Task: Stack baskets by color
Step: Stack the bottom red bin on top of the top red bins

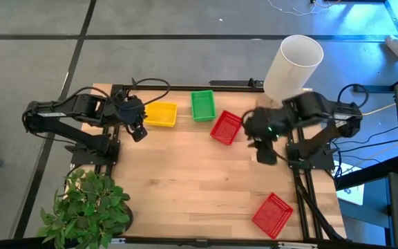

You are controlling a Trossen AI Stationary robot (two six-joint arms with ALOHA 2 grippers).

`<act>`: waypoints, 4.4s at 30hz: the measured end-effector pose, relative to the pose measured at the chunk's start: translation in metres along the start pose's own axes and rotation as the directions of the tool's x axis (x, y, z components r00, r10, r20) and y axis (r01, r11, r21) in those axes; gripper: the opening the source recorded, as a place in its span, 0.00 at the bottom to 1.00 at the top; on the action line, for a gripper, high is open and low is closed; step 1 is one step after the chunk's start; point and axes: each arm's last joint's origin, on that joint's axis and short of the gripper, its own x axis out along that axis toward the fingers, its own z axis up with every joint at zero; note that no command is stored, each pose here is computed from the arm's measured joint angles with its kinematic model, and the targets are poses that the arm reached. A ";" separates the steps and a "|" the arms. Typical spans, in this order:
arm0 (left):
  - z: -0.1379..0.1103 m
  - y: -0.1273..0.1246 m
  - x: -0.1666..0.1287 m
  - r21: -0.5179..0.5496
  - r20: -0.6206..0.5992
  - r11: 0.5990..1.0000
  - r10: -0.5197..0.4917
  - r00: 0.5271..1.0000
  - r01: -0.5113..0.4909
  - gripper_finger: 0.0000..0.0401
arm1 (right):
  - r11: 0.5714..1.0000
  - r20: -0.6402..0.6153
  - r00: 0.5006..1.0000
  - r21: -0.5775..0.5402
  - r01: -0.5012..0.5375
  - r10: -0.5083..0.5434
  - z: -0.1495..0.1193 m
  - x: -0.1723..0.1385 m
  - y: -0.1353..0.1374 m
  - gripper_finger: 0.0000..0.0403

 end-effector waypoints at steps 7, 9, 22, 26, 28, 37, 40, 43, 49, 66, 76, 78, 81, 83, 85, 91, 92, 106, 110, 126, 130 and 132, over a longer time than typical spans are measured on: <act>-0.001 0.002 -0.003 0.001 0.011 1.000 -0.004 1.000 0.004 0.14 | 0.996 -0.007 1.000 0.081 0.028 -0.028 -0.033 -0.003 0.035 0.27; -0.001 0.002 -0.003 0.002 0.009 1.000 -0.003 1.000 0.003 0.14 | 0.991 -0.019 0.997 0.116 0.073 -0.072 -0.046 0.002 0.040 0.27; 0.000 0.002 -0.003 0.045 0.011 0.999 -0.004 1.000 0.004 0.14 | 0.889 -0.216 0.976 0.447 0.097 0.002 -0.098 0.071 0.070 0.27; 0.000 0.002 -0.003 0.044 0.011 0.999 -0.006 1.000 0.006 0.14 | 0.829 -0.292 0.955 0.546 0.117 0.058 -0.107 0.093 0.071 0.27; 0.000 0.002 -0.003 0.044 0.011 0.999 -0.007 1.000 0.006 0.14 | 0.803 -0.318 0.946 0.580 0.136 0.070 -0.113 0.104 0.071 0.27; 0.000 0.002 -0.003 0.053 0.007 0.998 -0.017 1.000 0.016 0.14 | 0.684 -0.497 0.849 0.683 0.255 0.180 -0.146 0.152 0.067 0.27; 0.000 0.001 -0.003 0.074 0.007 0.997 -0.028 1.000 0.028 0.14 | 0.683 -0.529 0.828 0.676 0.276 0.188 -0.156 0.164 0.064 0.27; 0.001 0.001 -0.003 0.070 0.019 0.997 -0.034 0.999 0.033 0.14 | 0.683 -0.547 0.818 0.667 0.298 0.177 -0.164 0.173 0.061 0.27; 0.002 0.000 -0.003 0.064 0.029 0.997 -0.039 0.999 0.037 0.14 | 0.688 -0.540 0.815 0.674 0.268 0.212 -0.173 0.187 0.060 0.27; 0.002 0.000 -0.003 0.062 0.029 0.997 -0.040 0.999 0.038 0.14 | 0.732 -0.532 0.809 0.651 0.202 0.249 -0.189 0.197 0.070 0.27; 0.002 0.000 -0.003 0.061 0.029 0.997 -0.039 0.999 0.037 0.14 | 0.749 -0.543 0.817 0.620 0.232 0.196 -0.193 0.204 0.074 0.27; 0.002 0.000 -0.003 0.062 0.028 0.997 -0.039 0.999 0.037 0.14 | 0.749 -0.556 0.810 0.613 0.251 0.184 -0.193 0.209 0.075 0.27; 0.002 0.000 -0.003 0.062 0.029 0.997 -0.039 0.999 0.037 0.14 | 0.749 -0.572 0.803 0.603 0.274 0.166 -0.195 0.215 0.076 0.27; 0.002 0.000 -0.003 0.066 0.029 0.997 -0.039 0.999 0.037 0.14 | 0.749 -0.578 0.802 0.596 0.290 0.149 -0.195 0.219 0.076 0.27; 0.002 0.000 -0.003 0.068 0.029 0.997 -0.038 0.999 0.036 0.14 | 0.749 -0.577 0.804 0.595 0.293 0.144 -0.195 0.224 0.078 0.27; 0.002 0.000 -0.003 0.071 0.030 0.997 -0.037 0.999 0.035 0.14 | 0.747 -0.600 0.791 0.579 0.326 0.120 -0.197 0.235 0.079 0.27; 0.002 0.000 -0.003 0.073 0.030 0.997 -0.037 0.999 0.034 0.14 | 0.746 -0.602 0.790 0.576 0.333 0.112 -0.198 0.237 0.079 0.26; 0.002 0.000 -0.003 0.086 0.031 0.996 -0.035 0.999 0.032 0.14 | 0.724 -0.516 0.845 0.636 0.267 0.143 -0.156 0.240 0.050 0.01; 0.002 0.000 -0.003 0.085 0.032 0.996 -0.036 0.999 0.033 0.14 | 0.727 -0.472 0.871 0.645 0.237 0.135 -0.128 0.226 0.032 0.00; 0.004 -0.001 -0.003 0.067 0.049 0.997 -0.043 0.998 0.039 0.14 | 0.783 -0.252 0.959 0.569 0.253 -0.127 -0.029 0.141 -0.099 0.00; 0.006 -0.001 -0.003 0.057 0.064 0.997 -0.048 0.997 0.045 0.14 | 0.785 -0.179 0.968 0.567 0.249 -0.177 -0.024 0.140 -0.141 0.00; 0.007 -0.002 -0.003 0.051 0.075 0.998 -0.051 0.996 0.047 0.14 | 0.792 -0.163 0.966 0.553 0.259 -0.202 -0.022 0.144 -0.162 0.00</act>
